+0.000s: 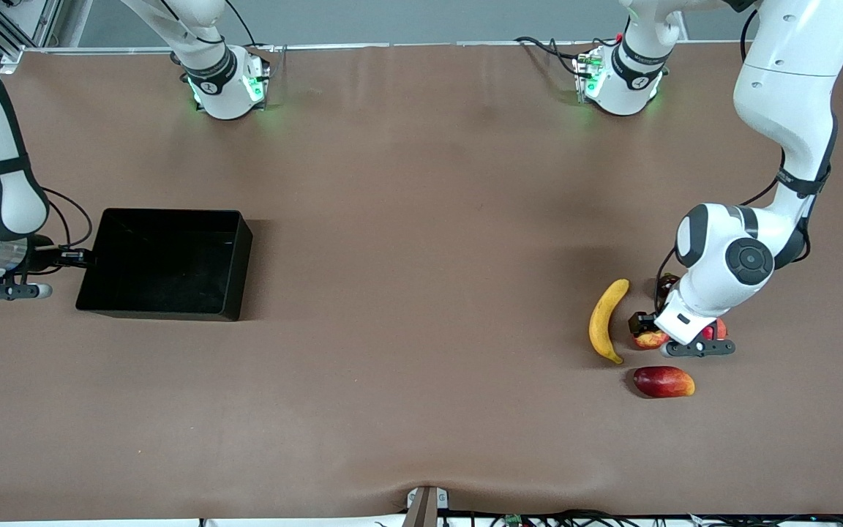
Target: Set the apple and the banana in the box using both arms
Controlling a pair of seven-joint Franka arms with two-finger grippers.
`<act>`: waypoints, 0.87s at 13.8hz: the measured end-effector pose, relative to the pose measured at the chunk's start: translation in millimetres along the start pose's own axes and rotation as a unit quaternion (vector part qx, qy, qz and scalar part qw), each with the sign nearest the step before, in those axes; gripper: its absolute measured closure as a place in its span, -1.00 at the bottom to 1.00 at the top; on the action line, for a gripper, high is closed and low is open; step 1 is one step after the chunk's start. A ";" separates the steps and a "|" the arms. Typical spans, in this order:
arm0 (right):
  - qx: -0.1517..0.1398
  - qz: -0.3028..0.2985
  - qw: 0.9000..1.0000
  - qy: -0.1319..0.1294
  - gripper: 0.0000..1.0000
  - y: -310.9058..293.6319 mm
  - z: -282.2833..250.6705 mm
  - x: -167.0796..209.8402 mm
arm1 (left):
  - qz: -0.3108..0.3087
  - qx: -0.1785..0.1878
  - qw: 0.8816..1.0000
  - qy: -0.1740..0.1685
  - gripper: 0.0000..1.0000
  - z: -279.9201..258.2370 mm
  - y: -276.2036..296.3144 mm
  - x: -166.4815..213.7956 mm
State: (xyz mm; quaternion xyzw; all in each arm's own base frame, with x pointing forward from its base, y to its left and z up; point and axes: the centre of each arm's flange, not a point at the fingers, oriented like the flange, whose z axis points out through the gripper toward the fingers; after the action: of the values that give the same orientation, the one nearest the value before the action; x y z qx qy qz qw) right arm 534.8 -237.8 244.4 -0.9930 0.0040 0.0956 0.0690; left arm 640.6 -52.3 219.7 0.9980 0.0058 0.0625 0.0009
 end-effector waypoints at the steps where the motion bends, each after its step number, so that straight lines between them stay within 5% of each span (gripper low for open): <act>1: 0.002 0.001 1.000 0.000 0.67 -0.7 0.8 -0.3 | 0.002 0.001 1.000 -0.001 -0.49 -10.0 2.8 1.5; 2: 0.004 0.002 1.000 0.001 0.89 -0.8 0.9 -0.4 | 0.003 0.004 1.000 -0.005 -0.49 -23.5 3.9 3.1; 6: 0.010 0.005 1.000 0.001 0.89 -1.8 0.8 -0.5 | 0.012 0.014 1.000 -0.022 -0.49 -98.0 14.3 3.9; 12: 0.080 0.005 0.997 -0.024 0.89 -31.0 -31.8 11.4 | 0.036 0.033 0.996 -0.073 -0.49 -186.2 42.9 -20.1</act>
State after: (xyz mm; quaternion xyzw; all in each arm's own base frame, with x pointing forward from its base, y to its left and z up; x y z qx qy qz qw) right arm 552.7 -211.5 277.4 -0.9817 0.0149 0.1188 0.1478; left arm 598.0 -95.2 402.0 0.9990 -0.0284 -0.0103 -0.0336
